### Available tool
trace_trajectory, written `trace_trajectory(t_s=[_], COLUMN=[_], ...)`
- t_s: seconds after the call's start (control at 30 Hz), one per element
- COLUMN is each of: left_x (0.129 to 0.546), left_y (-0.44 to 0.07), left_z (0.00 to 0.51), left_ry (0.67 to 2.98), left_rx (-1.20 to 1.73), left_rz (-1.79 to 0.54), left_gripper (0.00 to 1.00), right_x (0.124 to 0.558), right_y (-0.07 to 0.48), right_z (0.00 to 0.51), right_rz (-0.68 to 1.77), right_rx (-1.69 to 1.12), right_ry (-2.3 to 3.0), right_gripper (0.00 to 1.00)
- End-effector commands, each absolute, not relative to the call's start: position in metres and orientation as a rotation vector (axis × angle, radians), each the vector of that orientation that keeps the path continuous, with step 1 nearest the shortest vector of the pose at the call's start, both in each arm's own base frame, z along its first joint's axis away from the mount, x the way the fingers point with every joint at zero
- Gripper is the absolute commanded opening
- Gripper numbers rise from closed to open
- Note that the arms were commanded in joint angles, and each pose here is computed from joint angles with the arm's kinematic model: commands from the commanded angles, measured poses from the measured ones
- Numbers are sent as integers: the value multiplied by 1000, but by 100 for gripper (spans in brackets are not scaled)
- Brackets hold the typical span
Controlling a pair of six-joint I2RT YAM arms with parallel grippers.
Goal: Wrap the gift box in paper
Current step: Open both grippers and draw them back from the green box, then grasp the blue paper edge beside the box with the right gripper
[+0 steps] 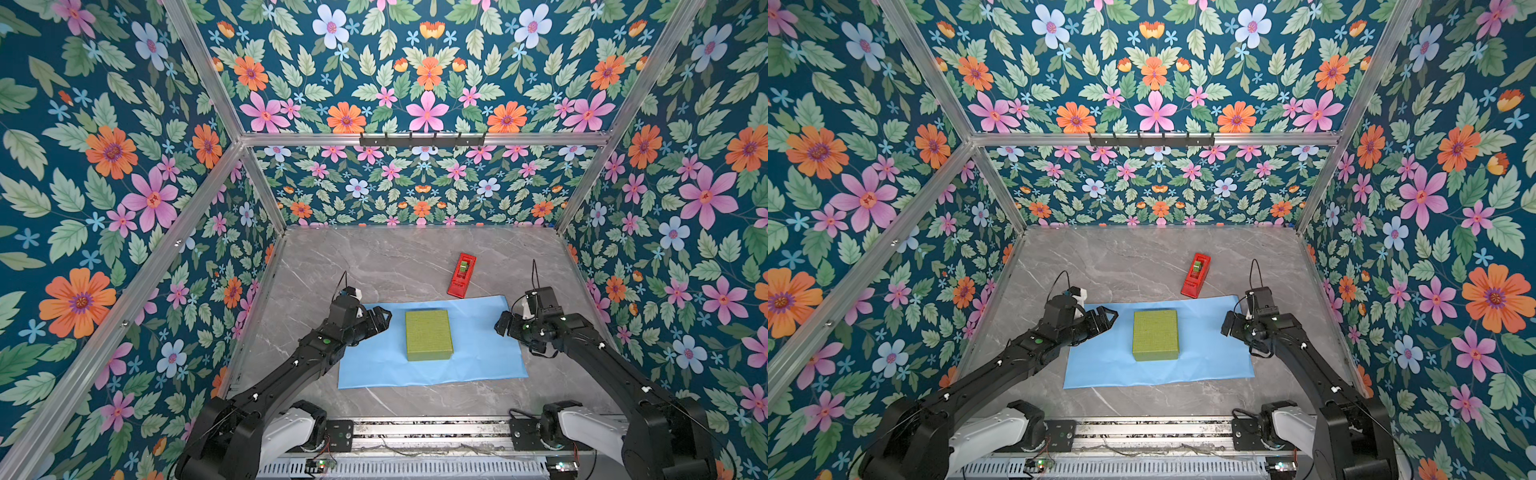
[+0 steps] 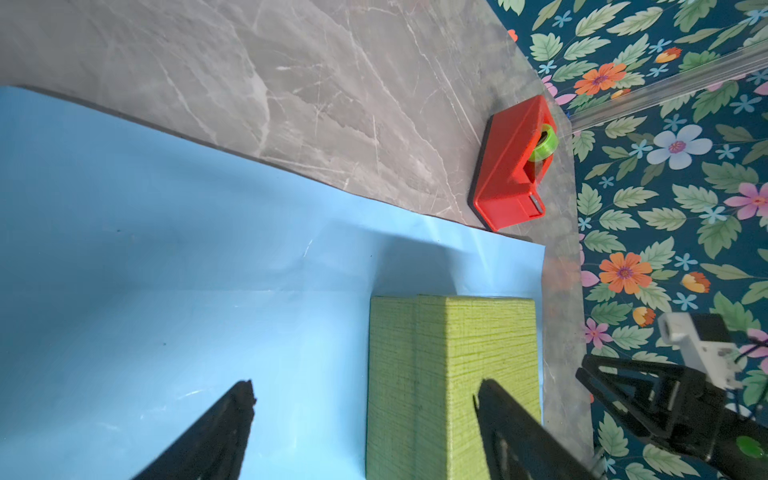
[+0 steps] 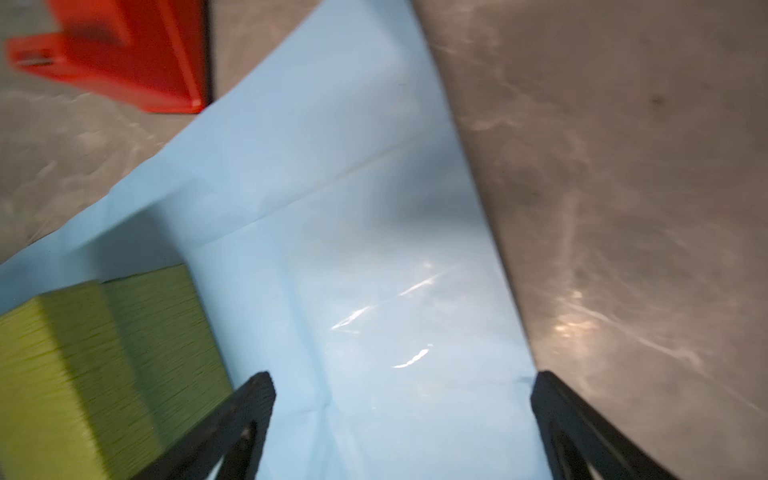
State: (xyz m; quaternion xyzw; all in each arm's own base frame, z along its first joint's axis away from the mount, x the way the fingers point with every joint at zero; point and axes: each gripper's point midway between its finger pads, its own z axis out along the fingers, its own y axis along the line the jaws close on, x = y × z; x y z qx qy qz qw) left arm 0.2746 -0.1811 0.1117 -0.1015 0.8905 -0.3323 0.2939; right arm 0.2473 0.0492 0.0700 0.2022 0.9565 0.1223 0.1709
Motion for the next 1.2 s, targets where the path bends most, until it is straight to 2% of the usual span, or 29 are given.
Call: trace_trajectory(t_s=[0.0, 0.3, 0.5, 0.73, 1.0, 1.17], left_x=[278, 275, 276, 276, 279, 278], left_y=[-188, -198, -198, -199, -201, -202], left_z=[119, 121, 121, 124, 124, 125], left_ry=[2341, 2360, 2359, 2354, 2360, 2360], left_rx=[-226, -165, -162, -157, -150, -146], left_rz=[-918, -950, -940, -945, -941, -938], left_gripper=[86, 85, 85, 85, 85, 85], right_x=[225, 195, 191, 181, 204, 212], right_y=[45, 39, 39, 61, 89, 87], right_z=[56, 44, 37, 21, 51, 71], right_rz=[359, 284, 256, 416, 722, 735], right_rx=[716, 854, 888, 899, 683, 616], right_ry=[2795, 2836, 2852, 2926, 2766, 2648], right_gripper=[99, 98, 97, 91, 82, 82])
